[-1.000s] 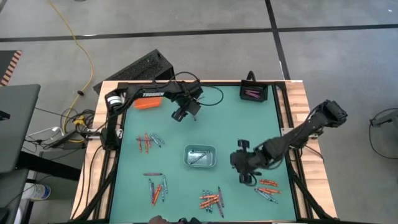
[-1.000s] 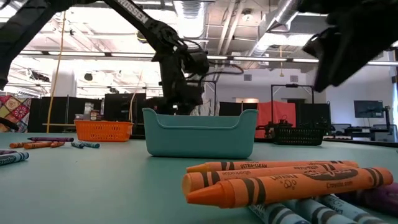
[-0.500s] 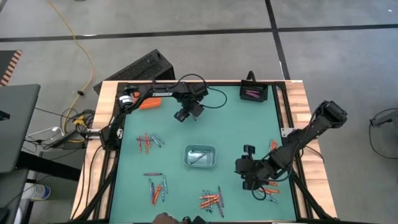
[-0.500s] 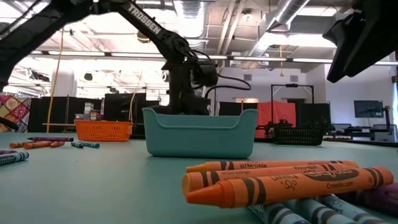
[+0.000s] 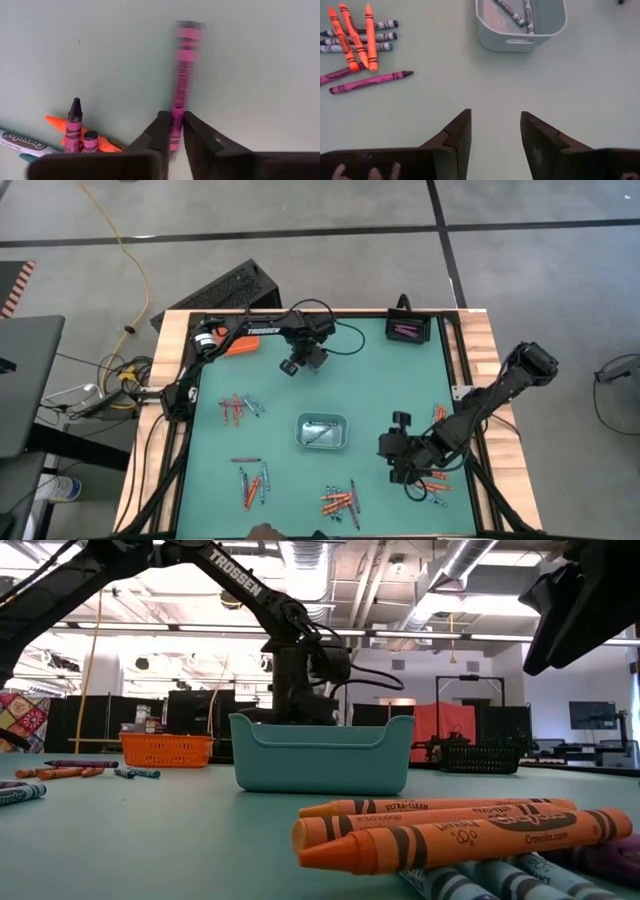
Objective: Sort crayons
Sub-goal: Put the violet crayon into the black bin
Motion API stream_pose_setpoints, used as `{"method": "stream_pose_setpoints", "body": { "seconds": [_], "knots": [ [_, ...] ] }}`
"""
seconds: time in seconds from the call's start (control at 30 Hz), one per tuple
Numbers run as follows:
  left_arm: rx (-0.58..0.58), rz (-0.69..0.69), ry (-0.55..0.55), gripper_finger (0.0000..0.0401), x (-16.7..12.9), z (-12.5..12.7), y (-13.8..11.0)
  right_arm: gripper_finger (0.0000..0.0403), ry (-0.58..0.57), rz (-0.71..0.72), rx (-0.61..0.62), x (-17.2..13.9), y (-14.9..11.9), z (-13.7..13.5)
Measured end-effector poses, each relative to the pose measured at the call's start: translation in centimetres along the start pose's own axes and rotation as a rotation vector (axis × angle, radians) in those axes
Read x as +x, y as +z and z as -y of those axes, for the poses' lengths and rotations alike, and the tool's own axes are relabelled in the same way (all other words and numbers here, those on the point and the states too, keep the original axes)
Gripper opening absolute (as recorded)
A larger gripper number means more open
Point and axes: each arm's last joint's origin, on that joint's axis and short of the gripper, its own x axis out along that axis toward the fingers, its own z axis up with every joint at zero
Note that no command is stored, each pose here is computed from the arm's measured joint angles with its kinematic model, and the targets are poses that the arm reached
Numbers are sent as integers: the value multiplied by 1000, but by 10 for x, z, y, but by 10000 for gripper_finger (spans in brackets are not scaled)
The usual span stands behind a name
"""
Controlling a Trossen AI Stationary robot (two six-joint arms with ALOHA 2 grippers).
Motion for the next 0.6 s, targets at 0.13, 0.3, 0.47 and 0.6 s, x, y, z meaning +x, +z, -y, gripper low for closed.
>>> {"method": "stream_pose_setpoints", "body": {
  "seconds": [0.13,0.3,0.47,0.6],
  "knots": [
    [4,-13,-24,8,0,5,5,161,-11,-11,-10,0,-1,1],
    [-11,-26,-57,4,-1,13,11,161,-38,-6,-36,0,-1,3],
    [-17,-16,-87,2,-14,24,20,161,-91,-10,-43,0,-2,8],
    [-8,21,-20,1,-39,28,29,161,-170,-7,-53,1,-2,15]
  ]
}}
